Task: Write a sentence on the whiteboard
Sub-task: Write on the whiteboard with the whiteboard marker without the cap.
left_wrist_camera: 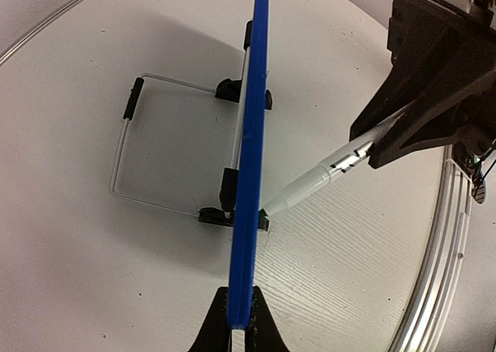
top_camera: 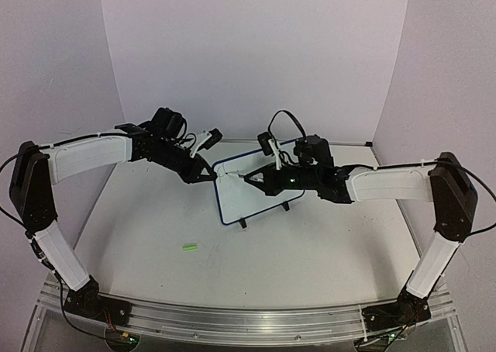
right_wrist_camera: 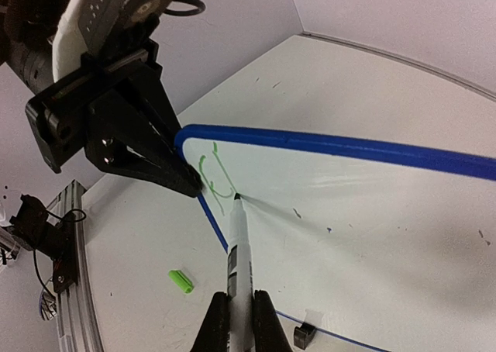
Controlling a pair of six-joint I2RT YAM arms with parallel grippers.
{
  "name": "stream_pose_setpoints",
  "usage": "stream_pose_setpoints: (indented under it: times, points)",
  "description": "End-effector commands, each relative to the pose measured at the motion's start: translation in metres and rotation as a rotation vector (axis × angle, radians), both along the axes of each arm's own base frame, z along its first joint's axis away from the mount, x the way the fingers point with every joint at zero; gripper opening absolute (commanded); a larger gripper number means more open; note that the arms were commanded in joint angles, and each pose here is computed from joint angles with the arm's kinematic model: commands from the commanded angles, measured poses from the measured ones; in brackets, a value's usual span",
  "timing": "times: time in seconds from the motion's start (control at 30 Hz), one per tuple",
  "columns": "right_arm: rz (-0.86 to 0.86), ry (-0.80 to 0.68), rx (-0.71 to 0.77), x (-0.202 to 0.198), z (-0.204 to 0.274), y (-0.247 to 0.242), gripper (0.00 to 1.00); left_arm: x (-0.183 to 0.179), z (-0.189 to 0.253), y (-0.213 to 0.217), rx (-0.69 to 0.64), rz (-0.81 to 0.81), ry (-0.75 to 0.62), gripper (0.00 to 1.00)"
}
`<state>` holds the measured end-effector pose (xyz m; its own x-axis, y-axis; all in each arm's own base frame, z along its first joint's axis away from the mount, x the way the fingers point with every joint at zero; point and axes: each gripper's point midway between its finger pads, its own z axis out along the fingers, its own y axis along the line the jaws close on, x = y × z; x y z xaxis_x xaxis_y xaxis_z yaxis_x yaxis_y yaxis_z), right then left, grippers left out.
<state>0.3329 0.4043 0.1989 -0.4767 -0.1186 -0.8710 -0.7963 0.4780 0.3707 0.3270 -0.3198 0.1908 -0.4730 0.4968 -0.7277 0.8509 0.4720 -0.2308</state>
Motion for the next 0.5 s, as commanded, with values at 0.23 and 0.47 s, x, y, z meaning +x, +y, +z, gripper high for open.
stream_pose_setpoints:
  times: [0.23,0.47]
  points:
    - [-0.036,0.02,-0.01,0.004,-0.014,-0.005,0.0,-0.001,-0.003,-0.002,0.029,-0.018,-0.01,0.0]
    - [-0.036,0.036,-0.019,0.005,-0.022,-0.004,0.0,-0.001,-0.004,-0.002,0.032,-0.017,-0.013,0.0]
